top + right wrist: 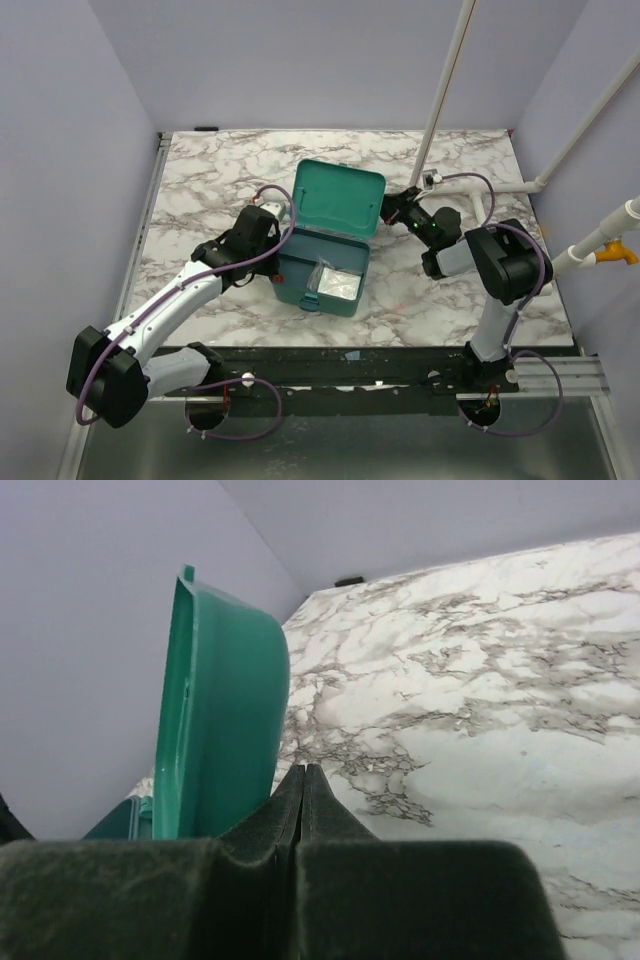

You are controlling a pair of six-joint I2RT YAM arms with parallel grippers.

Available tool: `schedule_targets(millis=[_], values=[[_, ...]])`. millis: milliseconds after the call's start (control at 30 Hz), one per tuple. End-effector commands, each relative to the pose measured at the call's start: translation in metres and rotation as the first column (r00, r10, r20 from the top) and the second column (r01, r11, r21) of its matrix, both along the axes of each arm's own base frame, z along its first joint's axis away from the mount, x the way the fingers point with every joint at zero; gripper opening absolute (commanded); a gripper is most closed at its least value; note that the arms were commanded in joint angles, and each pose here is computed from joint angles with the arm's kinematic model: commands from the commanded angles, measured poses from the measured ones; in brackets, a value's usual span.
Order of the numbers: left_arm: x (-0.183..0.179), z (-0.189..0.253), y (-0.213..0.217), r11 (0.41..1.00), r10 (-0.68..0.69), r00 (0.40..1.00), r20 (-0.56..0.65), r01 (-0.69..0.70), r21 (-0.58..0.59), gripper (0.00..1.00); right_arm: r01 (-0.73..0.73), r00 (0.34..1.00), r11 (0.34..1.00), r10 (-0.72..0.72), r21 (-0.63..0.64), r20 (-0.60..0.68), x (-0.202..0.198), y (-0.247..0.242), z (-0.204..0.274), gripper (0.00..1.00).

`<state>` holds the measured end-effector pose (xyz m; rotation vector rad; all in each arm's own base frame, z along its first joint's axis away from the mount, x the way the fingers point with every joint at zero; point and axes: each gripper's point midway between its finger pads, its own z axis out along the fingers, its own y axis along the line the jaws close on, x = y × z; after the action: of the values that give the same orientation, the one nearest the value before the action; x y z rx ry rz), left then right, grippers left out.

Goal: Organize the medicine kit

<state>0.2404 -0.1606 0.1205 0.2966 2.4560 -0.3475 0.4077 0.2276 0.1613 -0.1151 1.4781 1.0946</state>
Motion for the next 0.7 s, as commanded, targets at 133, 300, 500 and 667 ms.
schedule_targets(millis=[133, 300, 500, 667], values=[[-0.013, -0.004, -0.012, 0.998, -0.062, 0.997, -0.048, 0.061, -0.023, 0.0, -0.106, 0.971, 0.994, 0.108, -0.021, 0.212, -0.029, 0.011, 0.053, 0.01], [-0.011, 0.004, -0.014, 0.997, -0.063, 0.997, -0.035, 0.062, -0.036, 0.0, -0.144, 0.958, 0.989, 0.143, -0.015, 0.25, -0.04, 0.013, 0.071, 0.01], [-0.011, 0.002, -0.016, 0.998, -0.053, 0.997, -0.047, 0.051, -0.045, 0.0, -0.182, 0.945, 0.983, 0.181, -0.024, 0.273, -0.052, 0.016, 0.083, 0.01], [-0.008, 0.008, -0.017, 0.998, -0.033, 0.999, -0.03, 0.031, -0.062, 0.02, -0.221, 0.934, 0.975, 0.223, -0.041, 0.28, -0.065, 0.025, 0.087, 0.01]])
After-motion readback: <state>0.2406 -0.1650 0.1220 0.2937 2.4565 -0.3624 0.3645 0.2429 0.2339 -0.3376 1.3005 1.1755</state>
